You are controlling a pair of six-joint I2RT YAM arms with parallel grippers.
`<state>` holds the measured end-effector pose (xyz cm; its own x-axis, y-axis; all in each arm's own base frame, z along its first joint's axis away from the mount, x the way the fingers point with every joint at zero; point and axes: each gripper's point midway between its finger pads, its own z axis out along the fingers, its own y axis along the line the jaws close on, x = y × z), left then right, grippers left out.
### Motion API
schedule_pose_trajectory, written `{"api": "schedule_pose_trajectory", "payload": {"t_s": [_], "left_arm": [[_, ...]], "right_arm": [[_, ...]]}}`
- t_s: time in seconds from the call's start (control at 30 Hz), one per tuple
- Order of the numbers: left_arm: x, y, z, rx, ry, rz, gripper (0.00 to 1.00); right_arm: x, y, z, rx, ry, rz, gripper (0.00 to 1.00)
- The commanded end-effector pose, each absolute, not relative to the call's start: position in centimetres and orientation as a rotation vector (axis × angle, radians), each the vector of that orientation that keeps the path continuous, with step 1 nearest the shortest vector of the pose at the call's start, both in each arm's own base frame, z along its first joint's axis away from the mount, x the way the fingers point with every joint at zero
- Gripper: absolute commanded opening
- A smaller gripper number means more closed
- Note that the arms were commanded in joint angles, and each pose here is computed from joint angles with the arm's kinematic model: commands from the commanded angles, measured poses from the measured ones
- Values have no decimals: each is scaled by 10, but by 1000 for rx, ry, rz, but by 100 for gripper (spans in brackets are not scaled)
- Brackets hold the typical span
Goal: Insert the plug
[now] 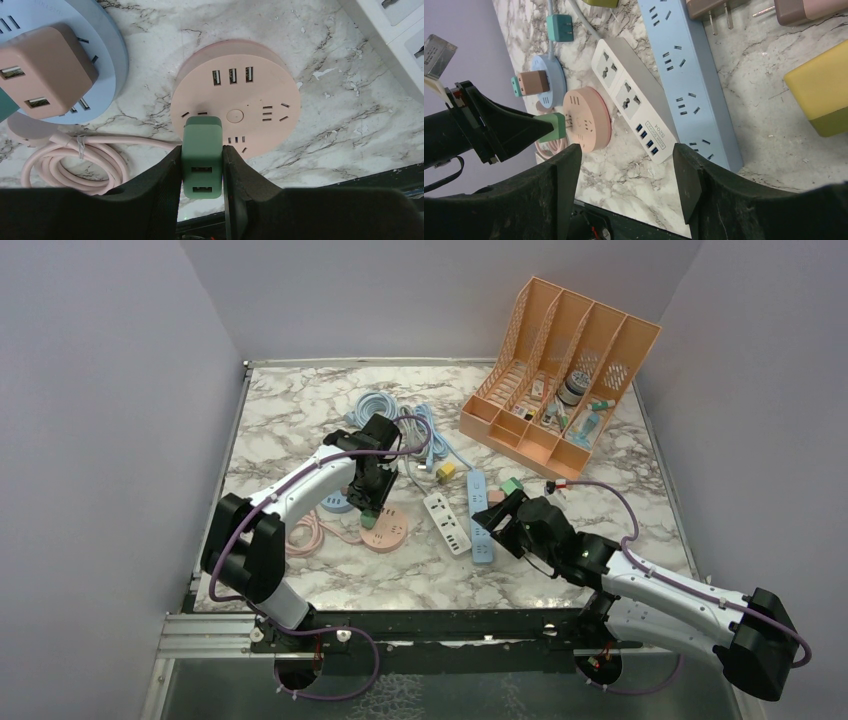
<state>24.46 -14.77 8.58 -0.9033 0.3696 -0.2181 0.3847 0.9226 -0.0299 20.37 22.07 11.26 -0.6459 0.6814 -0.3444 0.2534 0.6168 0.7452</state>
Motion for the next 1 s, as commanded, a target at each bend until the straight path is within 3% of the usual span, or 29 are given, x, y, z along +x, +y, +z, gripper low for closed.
{"api": "schedule_pose_trajectory", "payload": {"t_s": [0.0,0.17,0.97], "left_arm": [[256,-150,103,535,2790,-116,0],[257,-153,113,532,2759,-142,0],[246,-144,61,551,2882,-70,0]], "right_arm": [[208,215,108,758,2199,856,67],[208,217,107,754,2205,861,67],[205,213,102,767,2214,849,67]]}}
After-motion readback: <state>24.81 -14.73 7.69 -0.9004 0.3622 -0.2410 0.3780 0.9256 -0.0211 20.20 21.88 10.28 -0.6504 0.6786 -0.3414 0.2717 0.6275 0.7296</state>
